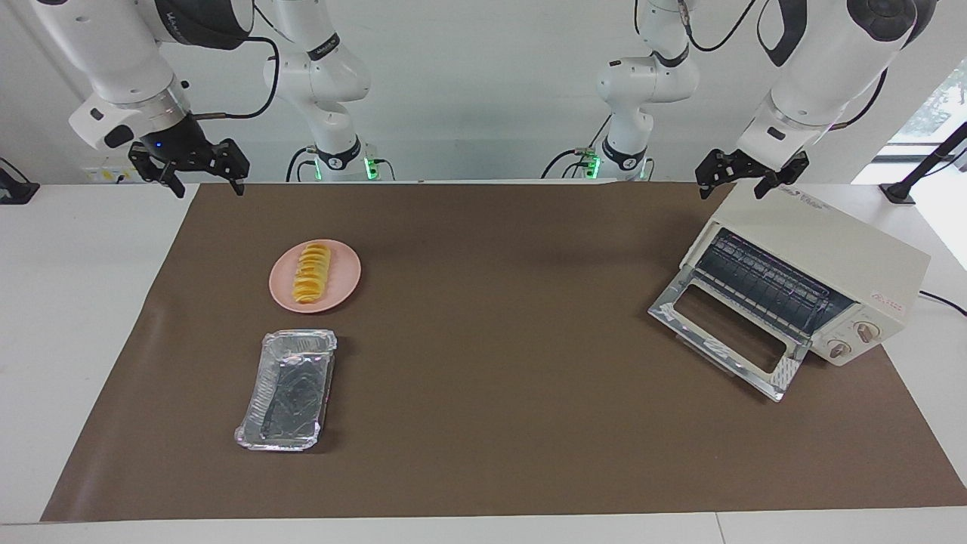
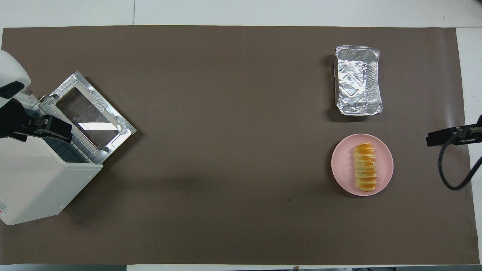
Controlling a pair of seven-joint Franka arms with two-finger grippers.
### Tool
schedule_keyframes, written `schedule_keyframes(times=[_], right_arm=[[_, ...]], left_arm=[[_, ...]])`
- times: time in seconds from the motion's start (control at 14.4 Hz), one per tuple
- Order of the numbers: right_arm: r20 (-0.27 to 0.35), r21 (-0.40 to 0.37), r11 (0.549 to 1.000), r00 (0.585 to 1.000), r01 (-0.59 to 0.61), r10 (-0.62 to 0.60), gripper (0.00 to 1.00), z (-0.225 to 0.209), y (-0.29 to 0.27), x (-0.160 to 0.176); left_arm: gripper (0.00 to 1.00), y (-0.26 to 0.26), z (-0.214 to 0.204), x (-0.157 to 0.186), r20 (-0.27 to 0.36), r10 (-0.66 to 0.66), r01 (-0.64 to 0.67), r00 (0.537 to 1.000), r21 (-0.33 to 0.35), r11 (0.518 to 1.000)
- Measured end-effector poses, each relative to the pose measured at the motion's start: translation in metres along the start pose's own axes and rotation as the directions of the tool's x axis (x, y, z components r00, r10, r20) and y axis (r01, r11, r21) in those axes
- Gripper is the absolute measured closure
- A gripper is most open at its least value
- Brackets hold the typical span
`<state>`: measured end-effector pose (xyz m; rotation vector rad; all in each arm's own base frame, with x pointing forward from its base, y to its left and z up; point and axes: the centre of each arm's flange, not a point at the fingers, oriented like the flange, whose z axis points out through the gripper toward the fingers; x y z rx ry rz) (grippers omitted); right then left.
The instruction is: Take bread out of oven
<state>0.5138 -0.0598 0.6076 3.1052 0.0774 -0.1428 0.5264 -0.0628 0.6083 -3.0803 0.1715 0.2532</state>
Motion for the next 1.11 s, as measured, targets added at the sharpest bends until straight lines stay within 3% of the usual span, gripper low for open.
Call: schedule_keyframes(times=[1.11], right_arm=[[0.003,0.026,0.999,0.999,-0.033,0.033,0.00,-0.003,0.016,0.006]], left_arm=[[0.00,0.000,0.000,0.000,0.000,0.000,0.000,1.000,0.000,1.000]])
